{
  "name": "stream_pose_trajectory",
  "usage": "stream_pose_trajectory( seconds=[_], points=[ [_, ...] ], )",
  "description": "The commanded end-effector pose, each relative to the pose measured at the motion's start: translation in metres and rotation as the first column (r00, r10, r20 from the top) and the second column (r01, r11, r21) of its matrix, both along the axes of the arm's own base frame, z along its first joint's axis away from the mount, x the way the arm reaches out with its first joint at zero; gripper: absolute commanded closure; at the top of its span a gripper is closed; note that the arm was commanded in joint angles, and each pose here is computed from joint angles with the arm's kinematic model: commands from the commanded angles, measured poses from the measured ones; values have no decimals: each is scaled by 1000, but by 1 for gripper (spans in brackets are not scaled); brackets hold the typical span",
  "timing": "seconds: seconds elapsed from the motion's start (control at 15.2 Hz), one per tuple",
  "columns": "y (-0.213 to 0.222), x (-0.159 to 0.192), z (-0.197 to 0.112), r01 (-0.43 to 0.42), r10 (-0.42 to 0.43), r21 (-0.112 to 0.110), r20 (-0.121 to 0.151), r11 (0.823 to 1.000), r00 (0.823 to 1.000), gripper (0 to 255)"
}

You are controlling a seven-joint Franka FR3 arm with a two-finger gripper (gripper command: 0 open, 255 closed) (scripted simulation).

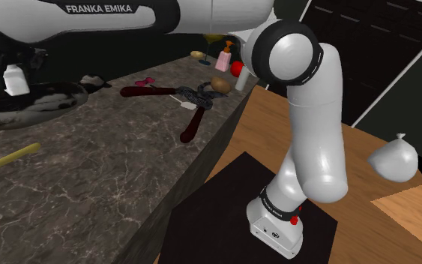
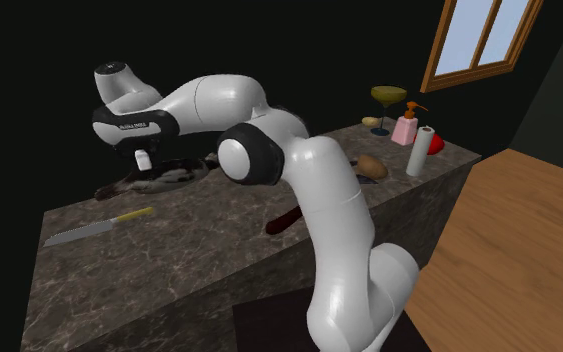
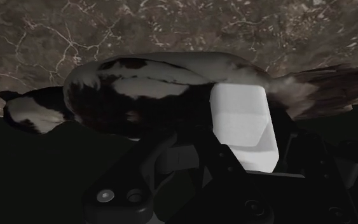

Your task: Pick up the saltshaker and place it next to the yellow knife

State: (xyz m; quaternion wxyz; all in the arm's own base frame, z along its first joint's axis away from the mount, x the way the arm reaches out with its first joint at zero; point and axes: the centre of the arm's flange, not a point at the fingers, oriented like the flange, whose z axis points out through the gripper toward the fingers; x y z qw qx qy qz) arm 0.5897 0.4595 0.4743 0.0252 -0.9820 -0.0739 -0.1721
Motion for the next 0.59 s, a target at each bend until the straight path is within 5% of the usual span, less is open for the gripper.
stream_pose_trajectory(
  seconds=[0.0,0.53],
  points=[
    [14,0,-5,1,-1,-1,0,1000,1000,255],
    [14,0,-47,1,-1,-1,0,1000,1000,255]
  ],
)
